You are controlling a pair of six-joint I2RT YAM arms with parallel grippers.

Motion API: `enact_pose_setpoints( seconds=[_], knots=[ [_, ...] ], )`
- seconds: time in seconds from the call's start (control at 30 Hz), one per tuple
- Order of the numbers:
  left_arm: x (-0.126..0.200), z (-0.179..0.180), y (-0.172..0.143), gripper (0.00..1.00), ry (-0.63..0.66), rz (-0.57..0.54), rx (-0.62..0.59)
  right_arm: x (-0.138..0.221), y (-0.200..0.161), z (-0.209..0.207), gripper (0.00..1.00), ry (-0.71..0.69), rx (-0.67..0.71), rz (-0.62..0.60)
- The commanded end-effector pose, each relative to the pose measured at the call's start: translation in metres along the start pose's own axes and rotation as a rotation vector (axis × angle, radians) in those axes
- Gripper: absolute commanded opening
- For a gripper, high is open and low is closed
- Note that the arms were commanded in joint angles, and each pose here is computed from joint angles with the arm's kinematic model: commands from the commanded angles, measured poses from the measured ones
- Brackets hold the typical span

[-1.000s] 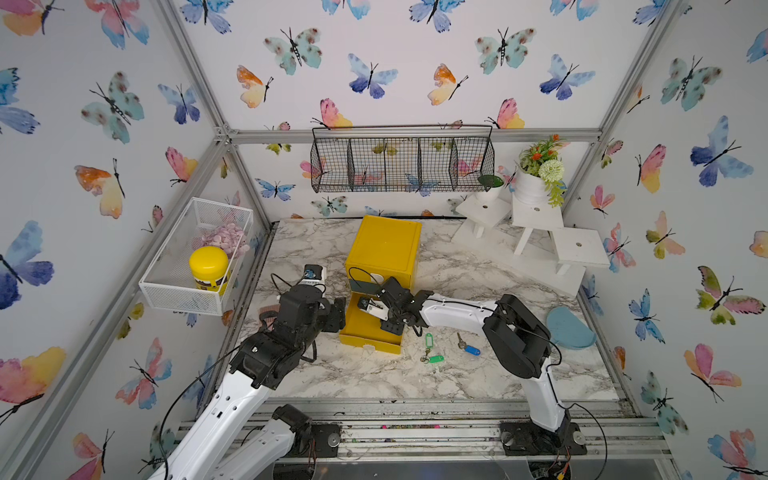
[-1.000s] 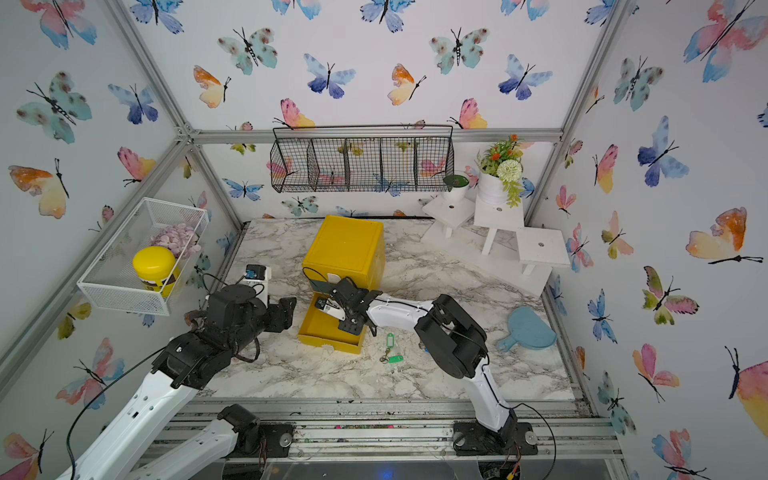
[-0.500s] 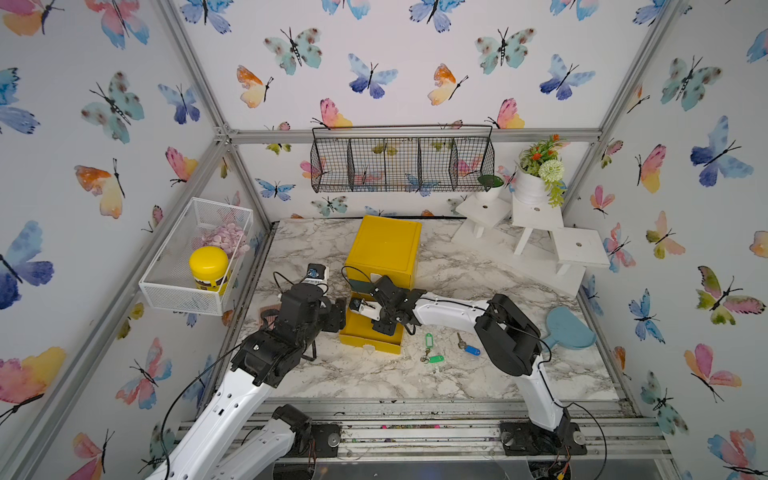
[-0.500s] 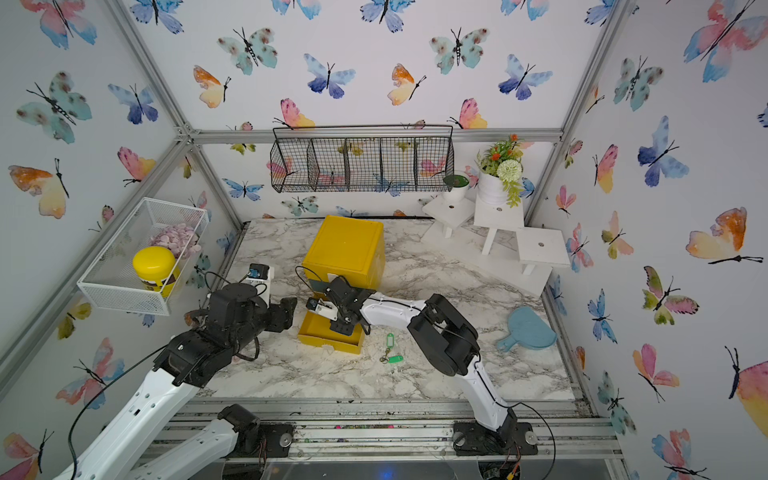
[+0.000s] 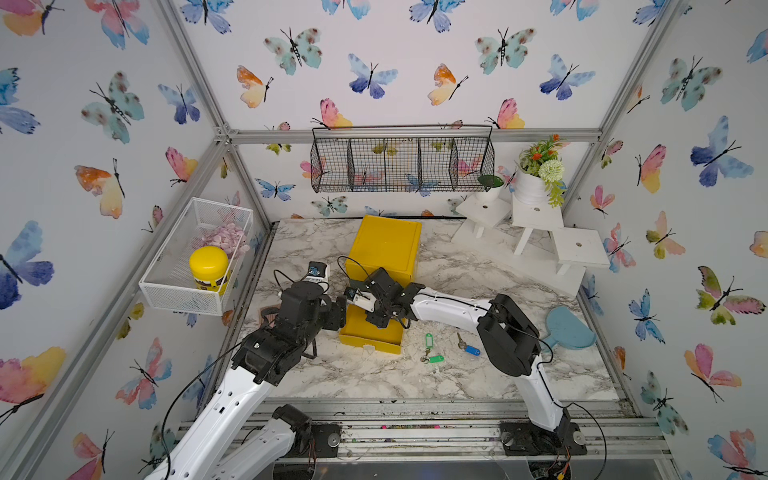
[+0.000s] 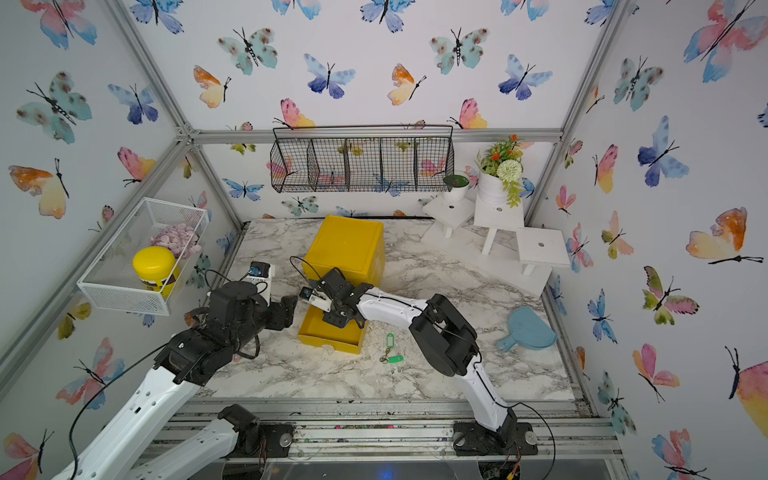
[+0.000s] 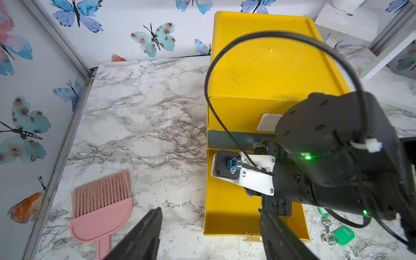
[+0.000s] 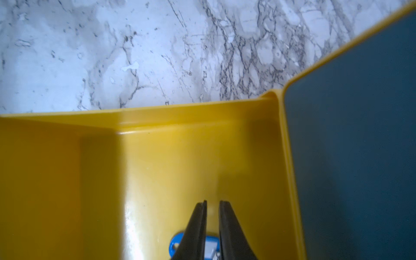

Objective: Take the keys out of the drawer
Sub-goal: Pick up the key from the drawer.

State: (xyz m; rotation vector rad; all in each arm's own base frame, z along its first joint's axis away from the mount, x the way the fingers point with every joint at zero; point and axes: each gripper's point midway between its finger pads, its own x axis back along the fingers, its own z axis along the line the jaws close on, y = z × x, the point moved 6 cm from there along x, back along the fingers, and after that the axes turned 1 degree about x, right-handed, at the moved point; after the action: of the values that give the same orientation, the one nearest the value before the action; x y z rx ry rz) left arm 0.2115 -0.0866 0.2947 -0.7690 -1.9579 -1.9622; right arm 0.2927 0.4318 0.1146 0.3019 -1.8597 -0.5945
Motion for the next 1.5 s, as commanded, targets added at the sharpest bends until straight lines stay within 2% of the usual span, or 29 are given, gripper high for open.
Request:
enact_pose_setpoints(
  seconds=[0.0,0.2,0.6,0.87,1.03,1.47],
  knots=[
    [0.005,0.000,0.009,0.74,-0.013,-0.037,0.002,0.012,-0.020,0.000,0.17,-0.057,-0.013,0.085],
    [0.006,0.000,0.007,0.74,-0.014,-0.040,0.011,0.001,-0.041,0.000,0.16,-0.115,-0.045,0.164],
    [0.010,0.002,0.006,0.74,-0.009,-0.041,0.011,-0.008,-0.036,0.002,0.23,-0.088,-0.060,0.155],
    [0.011,0.003,0.006,0.74,-0.008,-0.048,0.012,0.011,-0.019,-0.009,0.26,-0.128,-0.087,0.110],
    [0.011,0.002,0.005,0.74,-0.016,-0.049,0.016,0.013,-0.015,-0.012,0.32,-0.141,-0.101,0.106],
    [0.015,0.004,0.000,0.74,-0.012,-0.043,0.020,-0.012,-0.028,-0.007,0.48,-0.129,-0.134,0.174]
  ],
)
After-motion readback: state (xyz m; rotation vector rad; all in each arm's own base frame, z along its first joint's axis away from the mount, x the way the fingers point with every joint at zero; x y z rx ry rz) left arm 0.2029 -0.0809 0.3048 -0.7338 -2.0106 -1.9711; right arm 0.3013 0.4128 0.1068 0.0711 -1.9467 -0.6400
